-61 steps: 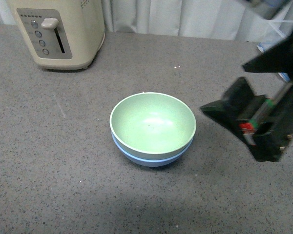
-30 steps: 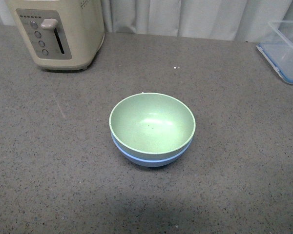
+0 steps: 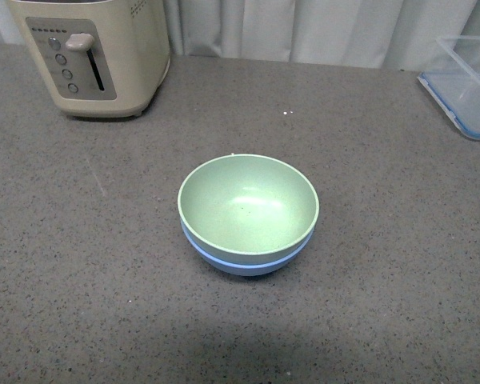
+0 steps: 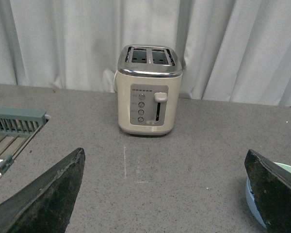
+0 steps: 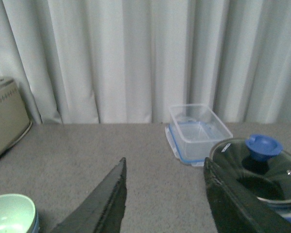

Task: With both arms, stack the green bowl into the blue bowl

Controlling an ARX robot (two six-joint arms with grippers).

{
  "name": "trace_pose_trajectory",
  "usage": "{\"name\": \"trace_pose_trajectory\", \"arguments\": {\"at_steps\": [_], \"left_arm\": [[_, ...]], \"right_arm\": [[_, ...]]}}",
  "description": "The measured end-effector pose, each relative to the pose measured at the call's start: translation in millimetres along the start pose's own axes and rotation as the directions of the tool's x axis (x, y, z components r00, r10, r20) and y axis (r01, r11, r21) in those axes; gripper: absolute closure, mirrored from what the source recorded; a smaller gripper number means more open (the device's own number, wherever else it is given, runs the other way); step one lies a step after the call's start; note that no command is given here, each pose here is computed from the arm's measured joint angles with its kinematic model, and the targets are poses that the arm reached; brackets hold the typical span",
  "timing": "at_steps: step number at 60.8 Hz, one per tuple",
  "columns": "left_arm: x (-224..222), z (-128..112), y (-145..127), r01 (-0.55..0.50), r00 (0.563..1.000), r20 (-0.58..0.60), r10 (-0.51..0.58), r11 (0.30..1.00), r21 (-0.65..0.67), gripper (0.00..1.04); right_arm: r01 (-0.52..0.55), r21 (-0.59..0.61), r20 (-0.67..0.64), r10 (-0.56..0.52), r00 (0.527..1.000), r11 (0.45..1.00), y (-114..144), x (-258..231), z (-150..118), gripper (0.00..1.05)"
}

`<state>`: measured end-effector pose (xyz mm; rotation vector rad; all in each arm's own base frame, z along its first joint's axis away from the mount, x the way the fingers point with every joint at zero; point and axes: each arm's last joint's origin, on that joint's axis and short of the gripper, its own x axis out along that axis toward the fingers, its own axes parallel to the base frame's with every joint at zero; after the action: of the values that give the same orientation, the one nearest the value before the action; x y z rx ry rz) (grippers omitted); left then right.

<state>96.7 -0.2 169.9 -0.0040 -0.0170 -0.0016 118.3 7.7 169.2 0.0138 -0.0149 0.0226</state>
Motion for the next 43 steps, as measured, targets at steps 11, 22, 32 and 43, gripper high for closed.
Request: {"name": "trace_pose_trajectory", "arguments": {"at_steps": [11,22,32,43], "left_arm": [[0,0,0,-0.002,1.000,0.000,0.002,1.000,0.000,0.06],[0,0,0,0.000,1.000,0.000,0.000,1.000,0.000,0.06],[0,0,0,0.000,1.000,0.000,0.000,1.000,0.000,0.06],[0,0,0,0.000,1.000,0.000,0.000,1.000,0.000,0.06]], "right_arm": [[0.026,-0.010,-0.014,-0.026,1.000,1.000,-7,-4,-1,1.00],[0.020,-0.013,-0.002,-0.020,1.000,1.000,-7,-8,0,1.04],[0.021,-0.013,-0.009,-0.021,1.000,1.000,-7,-11,-1,1.04],[0.020,-0.013,-0.013,-0.020,1.000,1.000,-7,-21,-3,1.04]]}}
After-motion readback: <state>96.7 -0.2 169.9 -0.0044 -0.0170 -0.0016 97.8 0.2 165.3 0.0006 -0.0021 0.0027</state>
